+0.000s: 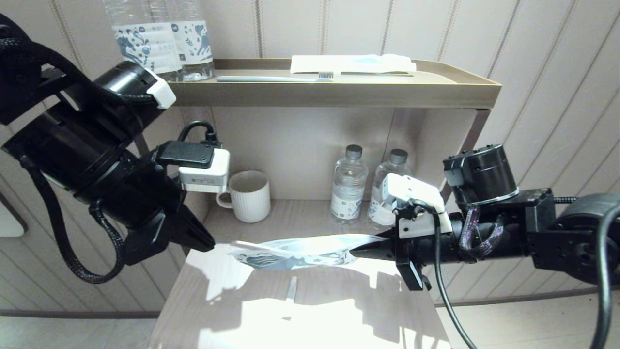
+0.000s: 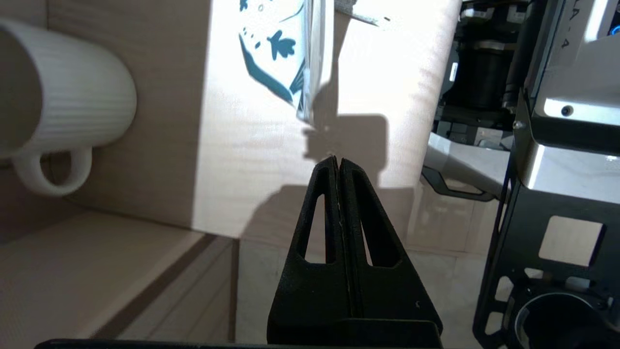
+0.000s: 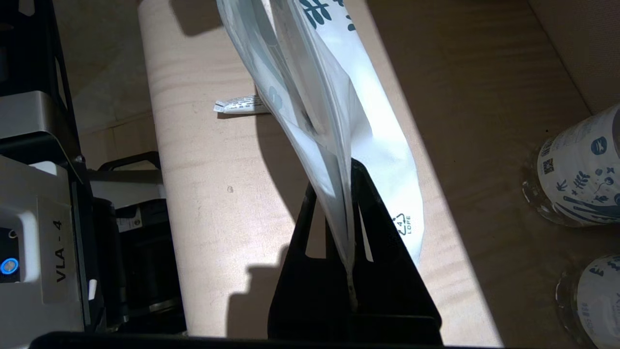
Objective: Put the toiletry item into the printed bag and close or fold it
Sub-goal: Hand it to the other hand
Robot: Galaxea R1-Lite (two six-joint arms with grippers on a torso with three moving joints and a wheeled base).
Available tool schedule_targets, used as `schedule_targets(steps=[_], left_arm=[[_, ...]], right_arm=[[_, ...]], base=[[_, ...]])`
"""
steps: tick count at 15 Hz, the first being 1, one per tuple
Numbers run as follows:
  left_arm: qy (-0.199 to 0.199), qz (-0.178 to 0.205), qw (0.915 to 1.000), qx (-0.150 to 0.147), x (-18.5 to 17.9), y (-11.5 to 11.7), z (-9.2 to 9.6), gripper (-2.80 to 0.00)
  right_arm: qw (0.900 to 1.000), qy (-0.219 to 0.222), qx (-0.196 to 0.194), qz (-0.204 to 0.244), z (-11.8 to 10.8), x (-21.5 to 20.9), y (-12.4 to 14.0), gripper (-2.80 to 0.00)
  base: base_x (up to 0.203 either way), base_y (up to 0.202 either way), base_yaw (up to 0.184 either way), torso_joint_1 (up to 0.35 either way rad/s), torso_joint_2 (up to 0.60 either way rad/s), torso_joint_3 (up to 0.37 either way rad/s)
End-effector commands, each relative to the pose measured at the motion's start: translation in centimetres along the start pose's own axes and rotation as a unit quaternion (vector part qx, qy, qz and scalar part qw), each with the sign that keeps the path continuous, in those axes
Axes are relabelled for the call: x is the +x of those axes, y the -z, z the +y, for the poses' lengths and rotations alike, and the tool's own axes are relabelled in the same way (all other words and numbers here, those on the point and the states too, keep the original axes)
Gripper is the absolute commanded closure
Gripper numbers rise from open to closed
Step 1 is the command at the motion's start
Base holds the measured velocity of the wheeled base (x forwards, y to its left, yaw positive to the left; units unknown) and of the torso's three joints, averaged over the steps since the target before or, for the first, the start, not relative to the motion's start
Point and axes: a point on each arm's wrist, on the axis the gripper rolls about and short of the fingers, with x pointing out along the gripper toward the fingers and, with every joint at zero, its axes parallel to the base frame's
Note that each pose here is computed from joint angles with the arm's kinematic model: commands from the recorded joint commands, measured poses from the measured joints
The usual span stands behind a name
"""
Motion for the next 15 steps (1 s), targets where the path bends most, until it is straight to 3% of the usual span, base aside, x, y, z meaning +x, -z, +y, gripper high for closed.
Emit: schedule_targets(steps=[1, 10, 15], left_arm=[[-0.008, -0.003, 1.0000, 0.000, -0.9, 0.3, -0.4, 0.00], [0.034, -0.004, 0.9986, 0.040, 1.8, -2.1, -0.9, 0.00], [0.037, 0.000, 0.9980, 0.052, 2.2, -2.7, -1.2, 0.00]], right_arm=[[1.000, -0.001, 0.000, 0.001, -0.2, 0.2, 0.1, 0.00], [1.000, -0.003, 0.001, 0.001, -0.2, 0.4, 0.1, 0.00], [1.000, -0.002, 0.001, 0.001, -0.4, 0.4, 0.0, 0.00]], base=[[0.000, 0.000, 0.000, 0.000, 0.00, 0.000], [0.000, 0.000, 0.000, 0.000, 0.00, 0.000], [0.000, 0.000, 0.000, 0.000, 0.00, 0.000]])
